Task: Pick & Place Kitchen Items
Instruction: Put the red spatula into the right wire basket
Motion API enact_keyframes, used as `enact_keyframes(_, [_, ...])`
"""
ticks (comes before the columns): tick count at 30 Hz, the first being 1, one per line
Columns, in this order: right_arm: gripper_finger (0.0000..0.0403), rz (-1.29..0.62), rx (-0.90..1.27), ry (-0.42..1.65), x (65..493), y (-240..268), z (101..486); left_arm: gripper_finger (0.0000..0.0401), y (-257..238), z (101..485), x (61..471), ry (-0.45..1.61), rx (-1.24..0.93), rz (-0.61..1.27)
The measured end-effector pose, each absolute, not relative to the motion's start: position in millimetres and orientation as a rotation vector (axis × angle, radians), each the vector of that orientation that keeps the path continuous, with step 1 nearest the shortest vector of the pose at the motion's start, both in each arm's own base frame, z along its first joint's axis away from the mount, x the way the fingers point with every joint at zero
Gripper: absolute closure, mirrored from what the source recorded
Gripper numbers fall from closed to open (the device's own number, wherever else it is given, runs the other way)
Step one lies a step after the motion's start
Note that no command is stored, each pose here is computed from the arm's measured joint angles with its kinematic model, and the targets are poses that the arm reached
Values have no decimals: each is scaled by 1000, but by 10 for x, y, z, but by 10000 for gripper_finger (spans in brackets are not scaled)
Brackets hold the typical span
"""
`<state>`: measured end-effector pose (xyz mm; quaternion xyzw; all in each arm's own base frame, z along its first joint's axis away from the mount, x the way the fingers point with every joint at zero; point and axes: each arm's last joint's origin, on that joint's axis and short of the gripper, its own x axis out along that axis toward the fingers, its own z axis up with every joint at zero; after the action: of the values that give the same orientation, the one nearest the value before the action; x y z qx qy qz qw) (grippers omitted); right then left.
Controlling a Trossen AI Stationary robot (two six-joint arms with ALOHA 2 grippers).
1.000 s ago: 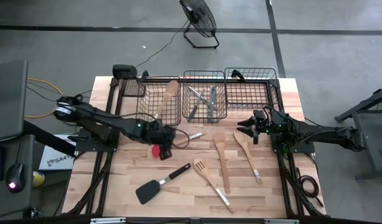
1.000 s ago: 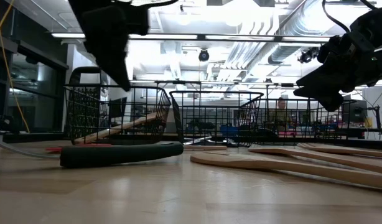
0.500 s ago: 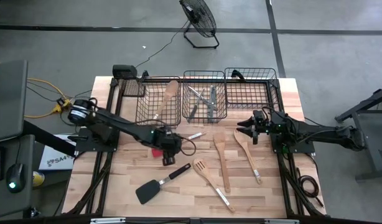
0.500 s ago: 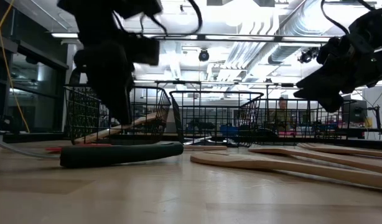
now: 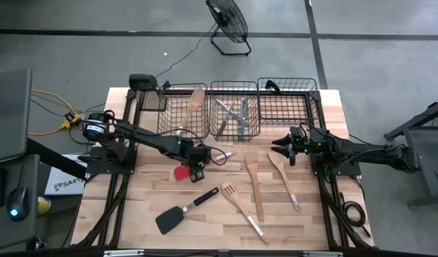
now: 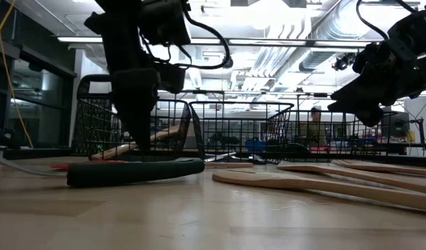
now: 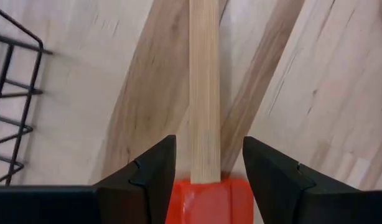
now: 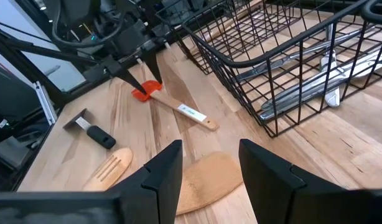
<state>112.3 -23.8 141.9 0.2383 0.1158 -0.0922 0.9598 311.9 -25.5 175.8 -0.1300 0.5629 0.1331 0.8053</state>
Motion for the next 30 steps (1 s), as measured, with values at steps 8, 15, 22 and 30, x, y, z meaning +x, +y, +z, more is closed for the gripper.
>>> enact_keyframes(8, [252, -188, 483, 235, 1123, -239, 1419, 219, -259, 1629, 3117, 1272, -269, 297])
enact_keyframes(15, [252, -185, 482, 231, 1124, -238, 1422, 219, -264, 1523, 3157, 1296, -264, 303])
enact_keyframes(22, [252, -188, 484, 242, 1126, -239, 1411, 219, -276, 1442, 3158, 1344, -285, 281])
enact_keyframes(30, [252, -189, 484, 241, 1126, -239, 1412, 231, -318, 1412, 3150, 1359, -317, 291])
